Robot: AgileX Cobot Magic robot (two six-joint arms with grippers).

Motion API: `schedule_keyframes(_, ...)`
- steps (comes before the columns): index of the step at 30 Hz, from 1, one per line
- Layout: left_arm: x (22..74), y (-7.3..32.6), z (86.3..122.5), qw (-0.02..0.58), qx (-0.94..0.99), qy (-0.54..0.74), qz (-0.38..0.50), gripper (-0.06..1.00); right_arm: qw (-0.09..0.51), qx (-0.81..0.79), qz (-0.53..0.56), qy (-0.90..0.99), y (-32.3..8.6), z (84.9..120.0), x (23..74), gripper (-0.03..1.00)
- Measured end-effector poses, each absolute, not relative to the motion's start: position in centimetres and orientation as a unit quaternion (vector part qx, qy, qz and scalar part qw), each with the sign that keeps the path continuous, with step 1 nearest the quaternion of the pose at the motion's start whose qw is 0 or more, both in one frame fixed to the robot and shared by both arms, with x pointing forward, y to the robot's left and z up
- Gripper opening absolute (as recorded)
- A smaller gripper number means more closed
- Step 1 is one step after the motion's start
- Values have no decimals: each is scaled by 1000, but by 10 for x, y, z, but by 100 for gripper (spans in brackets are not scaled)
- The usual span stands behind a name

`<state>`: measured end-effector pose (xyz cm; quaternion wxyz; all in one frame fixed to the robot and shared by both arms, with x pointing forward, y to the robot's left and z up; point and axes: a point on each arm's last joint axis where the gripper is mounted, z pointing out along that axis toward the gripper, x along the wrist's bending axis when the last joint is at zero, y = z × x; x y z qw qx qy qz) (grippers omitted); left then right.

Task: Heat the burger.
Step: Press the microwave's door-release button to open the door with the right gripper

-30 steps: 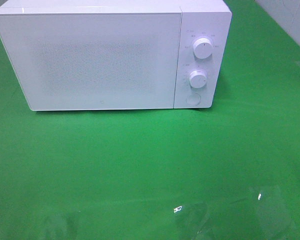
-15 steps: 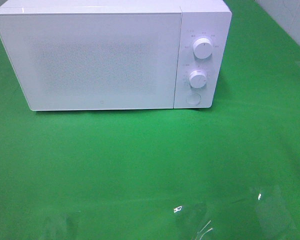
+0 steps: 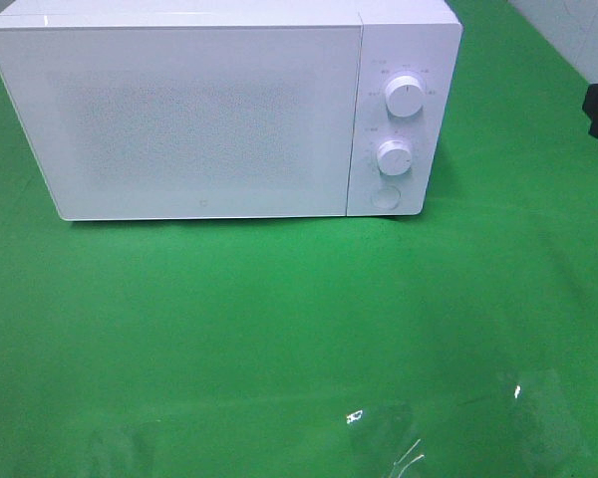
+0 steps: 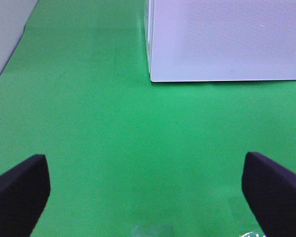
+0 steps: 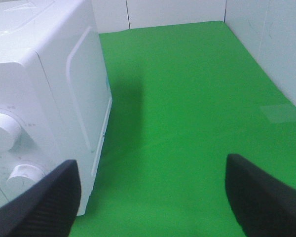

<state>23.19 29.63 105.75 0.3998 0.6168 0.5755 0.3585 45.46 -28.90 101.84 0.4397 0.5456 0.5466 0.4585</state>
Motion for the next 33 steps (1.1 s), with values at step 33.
schedule_keyframes(33,232,296,1058,400,617,576,359,98,447,529,463,553,-197,935,444,76)
